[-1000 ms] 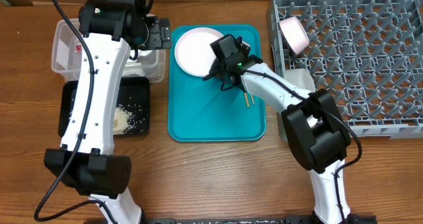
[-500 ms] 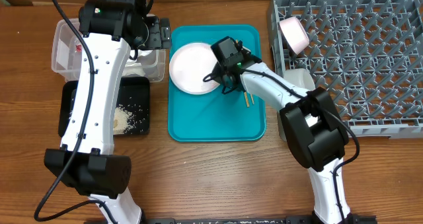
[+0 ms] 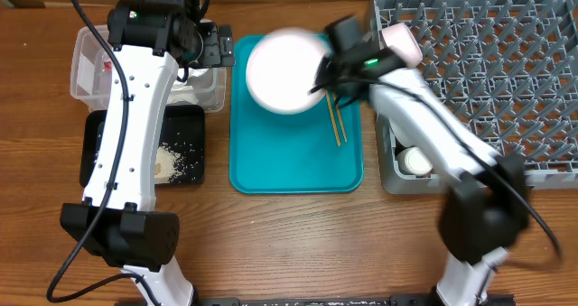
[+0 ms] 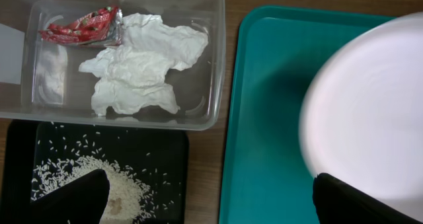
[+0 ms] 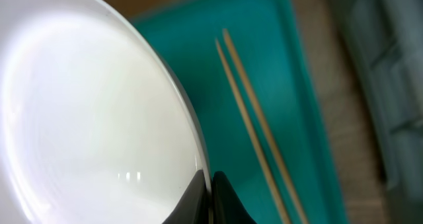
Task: Sort waste into correct bins and load items into the dishwasher
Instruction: 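Lift the white plate and stand it upright in the rack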
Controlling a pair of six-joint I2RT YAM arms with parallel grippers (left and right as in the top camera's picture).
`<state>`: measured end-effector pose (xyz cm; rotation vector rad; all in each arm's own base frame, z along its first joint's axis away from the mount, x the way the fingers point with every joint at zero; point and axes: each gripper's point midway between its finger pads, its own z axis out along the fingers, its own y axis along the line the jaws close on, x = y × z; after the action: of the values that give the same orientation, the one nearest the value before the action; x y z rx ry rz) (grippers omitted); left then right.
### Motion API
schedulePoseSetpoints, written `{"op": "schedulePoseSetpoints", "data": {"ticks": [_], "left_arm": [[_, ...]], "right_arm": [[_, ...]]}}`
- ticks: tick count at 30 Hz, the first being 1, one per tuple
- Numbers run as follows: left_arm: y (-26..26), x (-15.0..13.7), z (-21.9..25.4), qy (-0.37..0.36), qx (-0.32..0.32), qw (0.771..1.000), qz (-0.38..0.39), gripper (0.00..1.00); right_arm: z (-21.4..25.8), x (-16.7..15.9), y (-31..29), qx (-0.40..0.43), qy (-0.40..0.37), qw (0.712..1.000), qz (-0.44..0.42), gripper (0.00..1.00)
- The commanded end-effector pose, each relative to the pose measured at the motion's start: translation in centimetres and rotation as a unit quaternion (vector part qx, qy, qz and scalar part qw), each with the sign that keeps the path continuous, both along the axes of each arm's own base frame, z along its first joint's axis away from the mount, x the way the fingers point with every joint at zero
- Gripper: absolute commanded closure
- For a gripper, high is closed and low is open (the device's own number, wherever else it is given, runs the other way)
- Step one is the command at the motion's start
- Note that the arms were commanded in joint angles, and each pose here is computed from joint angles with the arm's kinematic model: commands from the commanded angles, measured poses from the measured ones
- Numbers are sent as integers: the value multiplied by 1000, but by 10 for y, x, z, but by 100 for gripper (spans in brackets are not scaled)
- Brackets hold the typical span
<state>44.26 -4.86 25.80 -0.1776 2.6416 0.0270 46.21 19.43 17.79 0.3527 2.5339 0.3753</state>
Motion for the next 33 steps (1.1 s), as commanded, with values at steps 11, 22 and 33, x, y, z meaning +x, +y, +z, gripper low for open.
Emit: {"op": "schedulePoseSetpoints", "data": {"ticks": [11,22,33], "left_arm": [[1,-1,13,-17,-3,1000,8,0],[1,-1,13,-17,-3,1000,8,0],[1,-1,13,-17,-3,1000,8,0]], "right_arm": [[189,-19,-208,-309,-195,922,-128,96],[192,-17,-289,-393,-161,893,-147,96],[119,27,-312,-487,-64,864,-114,96]]}}
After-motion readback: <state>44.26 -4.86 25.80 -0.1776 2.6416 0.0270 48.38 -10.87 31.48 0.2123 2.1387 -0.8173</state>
